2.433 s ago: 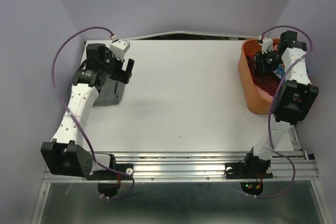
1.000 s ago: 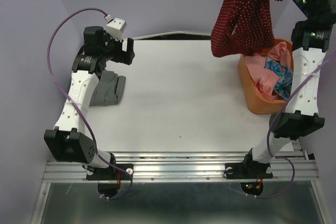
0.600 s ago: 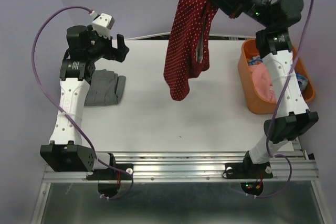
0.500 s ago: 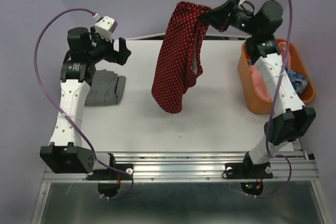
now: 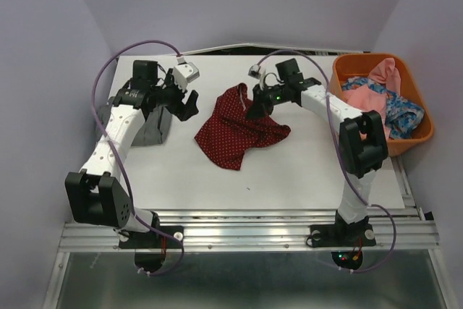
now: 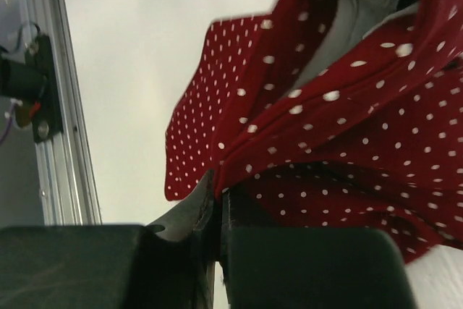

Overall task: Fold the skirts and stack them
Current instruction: Move the skirt to the center of the board, then flatten the skirt out

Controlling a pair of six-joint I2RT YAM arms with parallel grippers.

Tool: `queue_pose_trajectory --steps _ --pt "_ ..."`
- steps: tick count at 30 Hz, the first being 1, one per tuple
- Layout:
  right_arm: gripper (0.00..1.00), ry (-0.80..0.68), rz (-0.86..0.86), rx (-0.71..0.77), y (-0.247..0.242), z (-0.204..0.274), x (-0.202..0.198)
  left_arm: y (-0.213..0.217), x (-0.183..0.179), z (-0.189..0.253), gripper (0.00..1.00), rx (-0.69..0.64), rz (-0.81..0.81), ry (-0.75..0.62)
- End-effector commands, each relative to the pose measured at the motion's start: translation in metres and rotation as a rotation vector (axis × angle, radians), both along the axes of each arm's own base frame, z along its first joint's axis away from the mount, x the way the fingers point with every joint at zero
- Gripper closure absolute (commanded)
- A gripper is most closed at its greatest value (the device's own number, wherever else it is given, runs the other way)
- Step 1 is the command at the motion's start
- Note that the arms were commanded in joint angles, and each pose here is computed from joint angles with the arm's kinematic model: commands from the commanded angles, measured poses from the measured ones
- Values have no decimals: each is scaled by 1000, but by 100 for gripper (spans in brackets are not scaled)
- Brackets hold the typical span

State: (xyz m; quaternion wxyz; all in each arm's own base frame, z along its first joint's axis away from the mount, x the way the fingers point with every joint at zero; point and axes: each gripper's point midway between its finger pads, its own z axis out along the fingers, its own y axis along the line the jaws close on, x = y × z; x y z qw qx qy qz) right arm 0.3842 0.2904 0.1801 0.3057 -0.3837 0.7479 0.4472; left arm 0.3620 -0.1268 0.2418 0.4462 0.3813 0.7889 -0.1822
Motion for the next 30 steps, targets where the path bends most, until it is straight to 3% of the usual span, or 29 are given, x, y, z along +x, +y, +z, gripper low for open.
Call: queue_pose_trajectory --steps 1,4,8,9,11,12,16,22,27,30 --pt "99 -2 101 -103 10 -48 -19 -3 5 -23 18 32 -34 22" --pt "99 -46 191 -156 26 -59 -40 -6 5 -36 21 -20 -13 89" --pt "99 -12 311 -265 29 -86 -100 -11 7 -46 23 -90 -3 128" --pt "82 -6 300 -269 27 -89 -103 -12 7 -47 23 -91 -15 128" --pt "69 -24 260 -288 23 -85 -100 -11 6 -53 22 -76 -33 137" --pt "49 -38 244 -296 22 -81 -97 -11 7 -52 21 -52 -60 111" --pt "15 -108 149 -248 17 -35 -75 -7 4 -49 17 10 -128 40" --pt "15 -192 -33 -202 -48 18 -39 -10 -8 -36 12 171 -333 -186" --pt "16 -145 -139 -361 -127 -23 -47 -20 -19 -60 11 404 -479 -275" --pt "16 -94 -213 -438 -165 -51 -57 -36 -23 -72 12 469 -540 -318"
